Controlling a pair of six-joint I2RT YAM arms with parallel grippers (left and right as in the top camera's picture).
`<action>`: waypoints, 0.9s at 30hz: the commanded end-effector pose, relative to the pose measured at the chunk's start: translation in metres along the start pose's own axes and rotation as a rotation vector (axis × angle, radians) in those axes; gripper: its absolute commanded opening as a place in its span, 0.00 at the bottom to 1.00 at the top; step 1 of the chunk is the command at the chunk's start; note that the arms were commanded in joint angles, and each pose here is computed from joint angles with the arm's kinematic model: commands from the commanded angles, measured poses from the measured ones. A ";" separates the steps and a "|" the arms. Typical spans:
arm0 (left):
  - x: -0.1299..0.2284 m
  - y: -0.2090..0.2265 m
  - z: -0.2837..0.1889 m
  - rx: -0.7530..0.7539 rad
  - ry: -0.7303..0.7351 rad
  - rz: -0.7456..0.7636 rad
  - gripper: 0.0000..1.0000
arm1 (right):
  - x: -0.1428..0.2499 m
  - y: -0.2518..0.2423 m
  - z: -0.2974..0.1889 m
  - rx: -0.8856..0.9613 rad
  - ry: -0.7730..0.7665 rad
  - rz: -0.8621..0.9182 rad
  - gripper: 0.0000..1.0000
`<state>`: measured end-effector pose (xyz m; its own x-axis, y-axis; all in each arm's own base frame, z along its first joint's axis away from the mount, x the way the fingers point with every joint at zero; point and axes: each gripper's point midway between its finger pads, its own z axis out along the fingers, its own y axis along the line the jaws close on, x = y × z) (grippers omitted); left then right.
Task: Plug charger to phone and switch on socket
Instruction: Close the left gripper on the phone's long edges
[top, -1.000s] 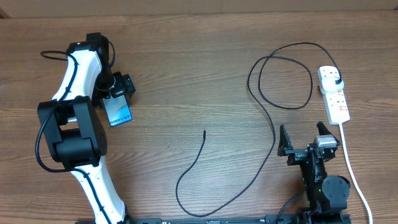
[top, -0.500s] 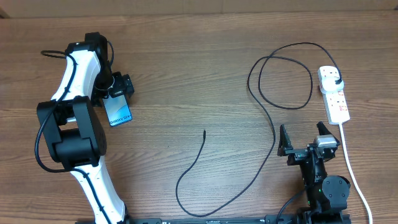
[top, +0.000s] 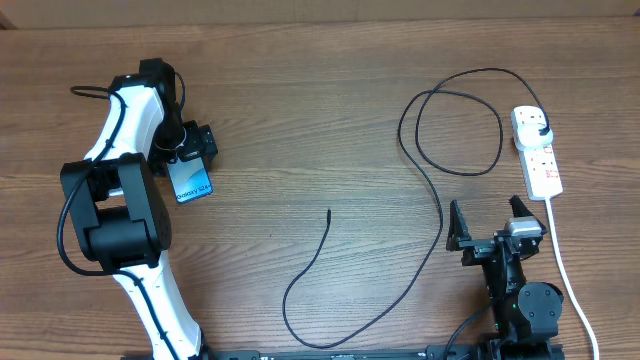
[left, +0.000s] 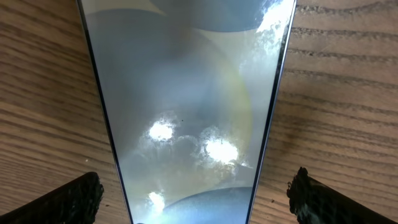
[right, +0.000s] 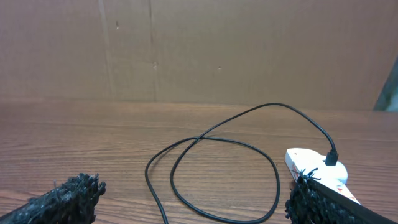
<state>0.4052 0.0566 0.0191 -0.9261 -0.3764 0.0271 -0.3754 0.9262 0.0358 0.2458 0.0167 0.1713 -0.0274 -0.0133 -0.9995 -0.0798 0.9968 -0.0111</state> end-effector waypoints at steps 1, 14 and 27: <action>0.000 0.006 0.002 -0.005 0.001 0.000 1.00 | 0.002 0.001 0.000 -0.004 -0.005 0.002 1.00; 0.003 0.006 0.012 -0.007 0.006 0.000 1.00 | 0.002 0.001 0.000 -0.004 -0.005 0.002 1.00; 0.004 0.007 0.012 -0.007 0.007 0.000 0.99 | 0.002 0.001 0.000 -0.004 -0.005 0.002 1.00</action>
<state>0.4009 0.0561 0.0087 -0.9259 -0.3764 0.0327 -0.3752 0.9262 0.0372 0.2458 0.0168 0.1712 -0.0278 -0.0130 -0.9995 -0.0801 0.9967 -0.0107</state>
